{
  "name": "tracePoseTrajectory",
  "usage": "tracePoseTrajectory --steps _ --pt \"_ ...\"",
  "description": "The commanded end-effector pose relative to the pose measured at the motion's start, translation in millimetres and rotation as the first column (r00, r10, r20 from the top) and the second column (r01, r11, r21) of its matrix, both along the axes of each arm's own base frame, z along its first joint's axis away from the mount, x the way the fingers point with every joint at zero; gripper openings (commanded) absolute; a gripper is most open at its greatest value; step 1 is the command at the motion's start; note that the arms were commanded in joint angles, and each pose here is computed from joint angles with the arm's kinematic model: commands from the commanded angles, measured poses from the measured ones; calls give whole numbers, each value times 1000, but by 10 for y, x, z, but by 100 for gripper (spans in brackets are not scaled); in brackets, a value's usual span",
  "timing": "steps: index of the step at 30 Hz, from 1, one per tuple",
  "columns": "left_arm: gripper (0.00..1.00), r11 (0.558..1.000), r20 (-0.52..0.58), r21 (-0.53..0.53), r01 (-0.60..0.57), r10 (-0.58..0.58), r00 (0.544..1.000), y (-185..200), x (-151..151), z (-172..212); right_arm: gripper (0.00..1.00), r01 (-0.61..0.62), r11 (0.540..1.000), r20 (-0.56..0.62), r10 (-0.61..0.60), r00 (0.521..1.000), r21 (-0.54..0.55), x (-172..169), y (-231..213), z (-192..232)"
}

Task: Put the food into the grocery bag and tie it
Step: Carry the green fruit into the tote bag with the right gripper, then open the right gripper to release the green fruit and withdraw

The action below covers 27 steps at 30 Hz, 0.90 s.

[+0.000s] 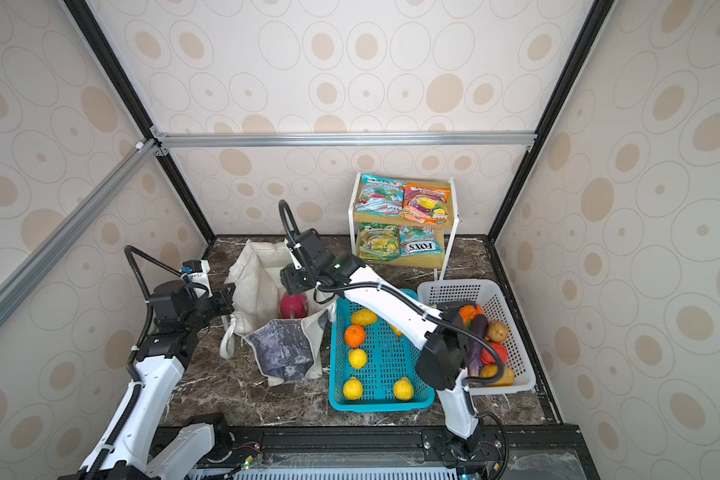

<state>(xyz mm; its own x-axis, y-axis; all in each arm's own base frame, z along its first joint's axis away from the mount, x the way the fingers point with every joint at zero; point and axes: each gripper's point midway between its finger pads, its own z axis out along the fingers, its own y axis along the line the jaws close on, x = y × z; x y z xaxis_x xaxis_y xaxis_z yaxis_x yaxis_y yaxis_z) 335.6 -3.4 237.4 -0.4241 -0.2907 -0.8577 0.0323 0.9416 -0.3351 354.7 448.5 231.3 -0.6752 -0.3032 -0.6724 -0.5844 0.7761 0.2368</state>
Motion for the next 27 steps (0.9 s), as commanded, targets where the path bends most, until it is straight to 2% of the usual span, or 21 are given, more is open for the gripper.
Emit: tracePoseTrajectory --steps 1,7,11,15,18,22,26,27 --pt "0 1000 41 7 12 -12 999 -11 -7 111 59 -16 992 -82 6 997 -121 -80 34 -416" --pt "0 1000 33 4 14 -14 999 -12 -1 90 59 4 971 -128 -35 991 -240 -39 83 -1108" --pt "0 1000 33 6 7 -7 999 0 3 94 59 1 963 -154 -45 987 -271 -33 123 -1417" --pt "0 1000 38 9 4 -4 999 6 -5 104 69 13 959 -170 -64 983 -284 -46 113 -1510" --pt "0 1000 40 9 4 -4 999 5 -3 112 80 24 960 -140 -65 988 -278 -40 111 -1354" --pt "0 1000 38 8 5 -6 999 2 -3 108 93 18 977 -71 -34 997 -214 -22 173 -898" --pt "0 1000 39 10 -2 2 999 16 -10 109 97 -1 989 -10 0 1000 -150 -71 225 -433" --pt "0 1000 39 11 -2 2 999 14 -11 109 97 -3 994 16 5 1000 -113 -74 253 -208"
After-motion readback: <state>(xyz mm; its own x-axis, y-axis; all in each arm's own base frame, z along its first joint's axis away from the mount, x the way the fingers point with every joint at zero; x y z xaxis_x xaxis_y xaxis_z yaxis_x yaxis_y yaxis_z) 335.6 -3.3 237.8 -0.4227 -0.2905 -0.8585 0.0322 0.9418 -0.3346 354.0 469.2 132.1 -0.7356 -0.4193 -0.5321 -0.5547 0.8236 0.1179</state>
